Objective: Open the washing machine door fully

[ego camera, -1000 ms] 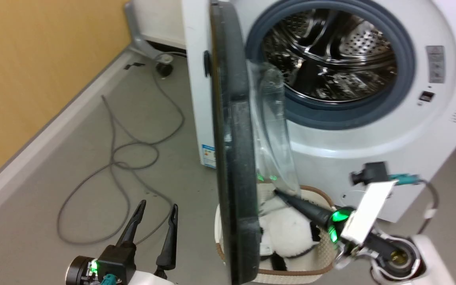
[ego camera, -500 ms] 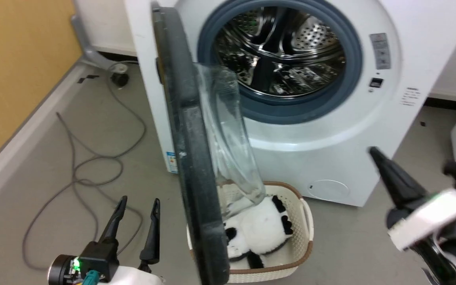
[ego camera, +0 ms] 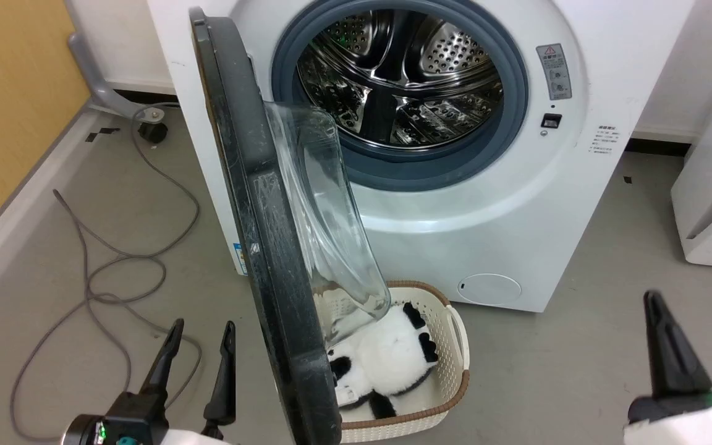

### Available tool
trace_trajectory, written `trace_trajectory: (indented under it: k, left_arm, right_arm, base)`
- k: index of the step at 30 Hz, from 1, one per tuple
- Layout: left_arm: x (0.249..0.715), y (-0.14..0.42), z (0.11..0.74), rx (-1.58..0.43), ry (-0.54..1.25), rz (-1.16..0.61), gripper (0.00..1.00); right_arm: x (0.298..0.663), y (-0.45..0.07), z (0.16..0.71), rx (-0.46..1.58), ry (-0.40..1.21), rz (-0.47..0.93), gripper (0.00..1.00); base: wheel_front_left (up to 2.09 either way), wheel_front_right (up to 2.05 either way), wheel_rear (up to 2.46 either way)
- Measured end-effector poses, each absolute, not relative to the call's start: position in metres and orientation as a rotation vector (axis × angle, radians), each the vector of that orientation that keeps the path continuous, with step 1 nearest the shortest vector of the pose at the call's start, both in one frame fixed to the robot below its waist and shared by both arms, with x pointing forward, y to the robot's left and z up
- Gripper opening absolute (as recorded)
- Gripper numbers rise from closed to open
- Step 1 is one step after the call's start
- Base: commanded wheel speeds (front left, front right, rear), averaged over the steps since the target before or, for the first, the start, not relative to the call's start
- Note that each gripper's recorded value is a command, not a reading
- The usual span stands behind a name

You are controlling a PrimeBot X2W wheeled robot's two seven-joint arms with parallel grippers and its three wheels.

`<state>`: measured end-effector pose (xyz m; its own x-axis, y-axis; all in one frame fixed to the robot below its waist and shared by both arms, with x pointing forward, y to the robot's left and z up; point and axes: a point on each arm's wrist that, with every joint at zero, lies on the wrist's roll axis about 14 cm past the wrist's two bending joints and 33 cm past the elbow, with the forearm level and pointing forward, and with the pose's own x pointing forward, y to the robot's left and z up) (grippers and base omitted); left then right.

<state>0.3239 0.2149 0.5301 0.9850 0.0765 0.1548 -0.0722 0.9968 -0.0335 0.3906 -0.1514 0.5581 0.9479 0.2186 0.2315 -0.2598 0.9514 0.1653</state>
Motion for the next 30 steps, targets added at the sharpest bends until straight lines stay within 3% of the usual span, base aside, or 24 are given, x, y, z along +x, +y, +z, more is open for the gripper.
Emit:
trace_trajectory:
  k: [4,5,13,15,30]
  left_arm:
    - [0.322,0.213,0.525,-0.041,-0.142,0.069,1.0]
    - [0.322,0.212,0.524,-0.043,-0.139,0.067,1.0]
    - [0.318,0.21,0.517,-0.048,-0.116,0.055,1.0]
    - [0.317,0.211,0.519,-0.052,-0.125,0.059,0.0]
    - [0.309,0.234,0.604,-0.167,-0.41,0.124,0.0]
  right_arm:
    - [0.38,-0.152,0.541,0.205,-0.169,0.21,0.0]
    - [0.374,-0.151,0.531,0.198,-0.145,0.2,1.0]
    - [0.368,-0.151,0.522,0.194,-0.124,0.174,1.0]
    - [0.368,-0.151,0.522,0.199,-0.124,0.168,1.0]
    - [0.37,-0.155,0.516,0.208,-0.105,0.147,1.0]
  base:
    - [0.0,0.0,0.0]
    - [0.0,0.0,0.0]
    - [0.0,0.0,0.0]
    - [0.0,0.0,0.0]
    - [0.0,0.0,0.0]
